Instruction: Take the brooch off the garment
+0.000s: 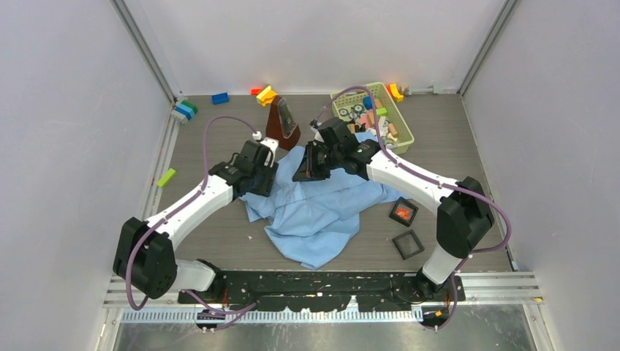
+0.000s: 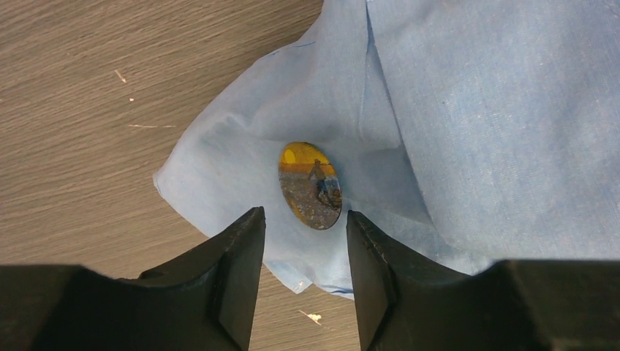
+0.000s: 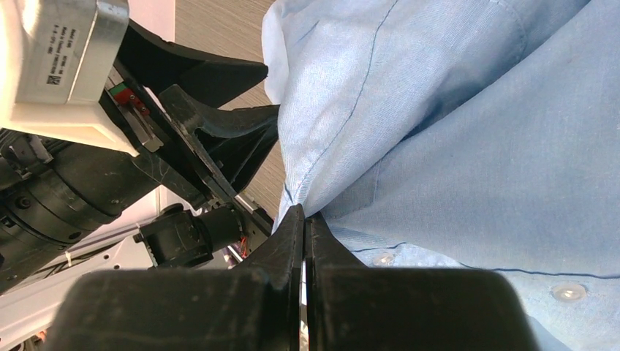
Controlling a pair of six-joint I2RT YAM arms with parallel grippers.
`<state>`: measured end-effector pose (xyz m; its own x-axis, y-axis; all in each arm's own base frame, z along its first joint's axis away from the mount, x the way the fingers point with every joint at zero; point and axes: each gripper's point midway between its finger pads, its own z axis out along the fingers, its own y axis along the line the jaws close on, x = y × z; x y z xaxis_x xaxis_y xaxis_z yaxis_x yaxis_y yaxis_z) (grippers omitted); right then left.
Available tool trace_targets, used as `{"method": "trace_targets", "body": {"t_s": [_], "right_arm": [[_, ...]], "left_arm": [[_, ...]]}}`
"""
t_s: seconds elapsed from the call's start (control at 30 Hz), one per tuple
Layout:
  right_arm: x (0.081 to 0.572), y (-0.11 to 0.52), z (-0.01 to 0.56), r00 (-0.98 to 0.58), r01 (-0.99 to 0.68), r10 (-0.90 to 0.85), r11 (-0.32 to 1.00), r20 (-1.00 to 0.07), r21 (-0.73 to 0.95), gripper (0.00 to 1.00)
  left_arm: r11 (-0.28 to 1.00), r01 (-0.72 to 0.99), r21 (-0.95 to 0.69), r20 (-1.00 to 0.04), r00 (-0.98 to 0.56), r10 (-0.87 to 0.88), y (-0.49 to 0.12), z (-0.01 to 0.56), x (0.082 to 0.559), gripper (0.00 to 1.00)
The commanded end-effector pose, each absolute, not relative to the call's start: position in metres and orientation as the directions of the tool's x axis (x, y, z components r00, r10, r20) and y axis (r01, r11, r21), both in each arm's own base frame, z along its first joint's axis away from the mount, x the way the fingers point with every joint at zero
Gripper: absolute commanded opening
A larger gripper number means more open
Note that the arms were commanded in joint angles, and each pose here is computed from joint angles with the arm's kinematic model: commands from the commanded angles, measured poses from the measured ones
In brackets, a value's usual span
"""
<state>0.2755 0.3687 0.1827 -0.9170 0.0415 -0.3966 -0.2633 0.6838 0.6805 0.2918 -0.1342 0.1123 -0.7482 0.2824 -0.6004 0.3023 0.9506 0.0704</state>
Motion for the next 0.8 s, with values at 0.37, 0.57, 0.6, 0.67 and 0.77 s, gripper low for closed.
{"method": "trace_targets", "body": {"t_s": [0.37, 0.57, 0.6, 0.67, 0.77], "right_arm": [[0.282, 0.369, 0.203, -0.905, -0.281, 0.061, 0.657, -0.420, 0.700, 0.01], [0.282, 0.357, 0.186, -0.908, -0.255, 0.065, 0.699, -0.414, 0.668, 0.01], [0.283, 0.356, 0.182, -0.908, -0.249, 0.066, 0.708, -0.414, 0.660, 0.00], [0.283, 0.354, 0.173, -0.913, -0.236, 0.061, 0.725, -0.402, 0.647, 0.01], [0.282, 0.352, 0.159, -0.922, -0.218, 0.056, 0.741, -0.382, 0.635, 0.01]], "left_arm": [[0.956, 0.275, 0.099, -0.659, -0.702, 0.270, -0.134, 0.126, 0.309, 0.00], [0.967, 0.254, 0.000, -0.682, -0.707, 0.186, -0.137, 0.134, 0.306, 0.00], [0.966, 0.255, -0.043, -0.686, -0.710, 0.157, -0.139, 0.135, 0.306, 0.00], [0.949, 0.281, -0.146, -0.690, -0.716, 0.105, -0.149, 0.141, 0.303, 0.00], [0.913, 0.313, -0.261, -0.692, -0.721, 0.049, -0.160, 0.151, 0.299, 0.00]]}}
